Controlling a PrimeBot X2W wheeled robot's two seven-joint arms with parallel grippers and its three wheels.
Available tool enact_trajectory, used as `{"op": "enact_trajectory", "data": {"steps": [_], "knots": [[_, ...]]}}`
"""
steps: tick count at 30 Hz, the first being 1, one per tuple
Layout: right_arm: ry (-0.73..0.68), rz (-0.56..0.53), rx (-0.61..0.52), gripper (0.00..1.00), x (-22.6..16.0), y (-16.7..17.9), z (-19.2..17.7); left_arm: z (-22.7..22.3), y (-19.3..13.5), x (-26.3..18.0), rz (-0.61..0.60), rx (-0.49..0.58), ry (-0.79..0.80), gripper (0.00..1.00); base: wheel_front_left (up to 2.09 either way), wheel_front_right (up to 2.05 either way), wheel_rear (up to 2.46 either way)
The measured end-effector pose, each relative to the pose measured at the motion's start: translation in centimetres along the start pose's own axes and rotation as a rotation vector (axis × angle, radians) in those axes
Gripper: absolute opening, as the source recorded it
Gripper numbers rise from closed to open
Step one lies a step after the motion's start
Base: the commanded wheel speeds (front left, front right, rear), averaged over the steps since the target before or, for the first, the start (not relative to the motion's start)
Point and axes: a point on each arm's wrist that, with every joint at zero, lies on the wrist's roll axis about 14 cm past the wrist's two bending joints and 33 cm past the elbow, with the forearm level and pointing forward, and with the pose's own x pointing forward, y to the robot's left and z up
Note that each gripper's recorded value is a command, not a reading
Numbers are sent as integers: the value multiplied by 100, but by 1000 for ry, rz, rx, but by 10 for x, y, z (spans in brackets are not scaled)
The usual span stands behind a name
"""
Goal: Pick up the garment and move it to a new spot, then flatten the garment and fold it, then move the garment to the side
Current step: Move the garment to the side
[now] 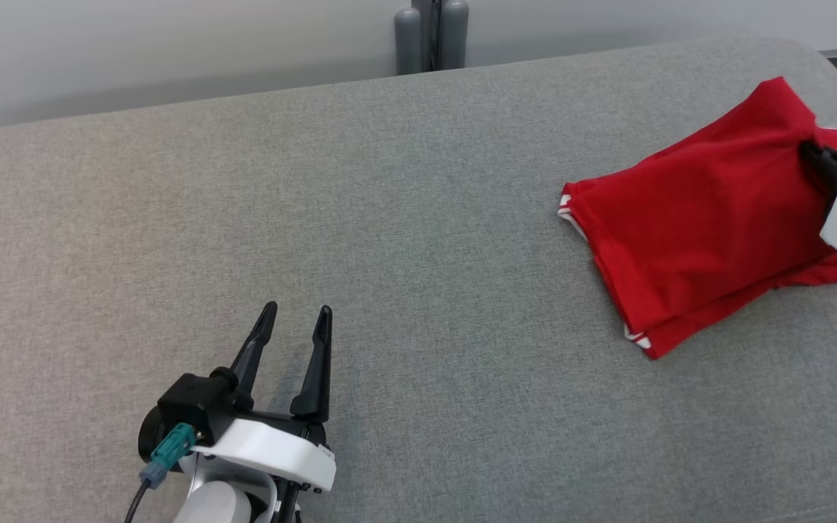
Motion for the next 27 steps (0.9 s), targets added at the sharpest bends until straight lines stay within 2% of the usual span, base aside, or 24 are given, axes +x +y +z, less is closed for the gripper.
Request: {"op": "enact_trajectory", "data": {"steps": [11,17,27], "knots": [[11,-161,-38,0,-5,-54,22,1,7,-9,31,-4,-3,100,0,0,0],[33,-256,-95,0,-9,-85,29,-4,11,-12,42,-9,11,100,0,0,0],[149,-393,-222,0,7,-125,4,-16,25,-9,74,-9,42,100,0,0,0]]}}
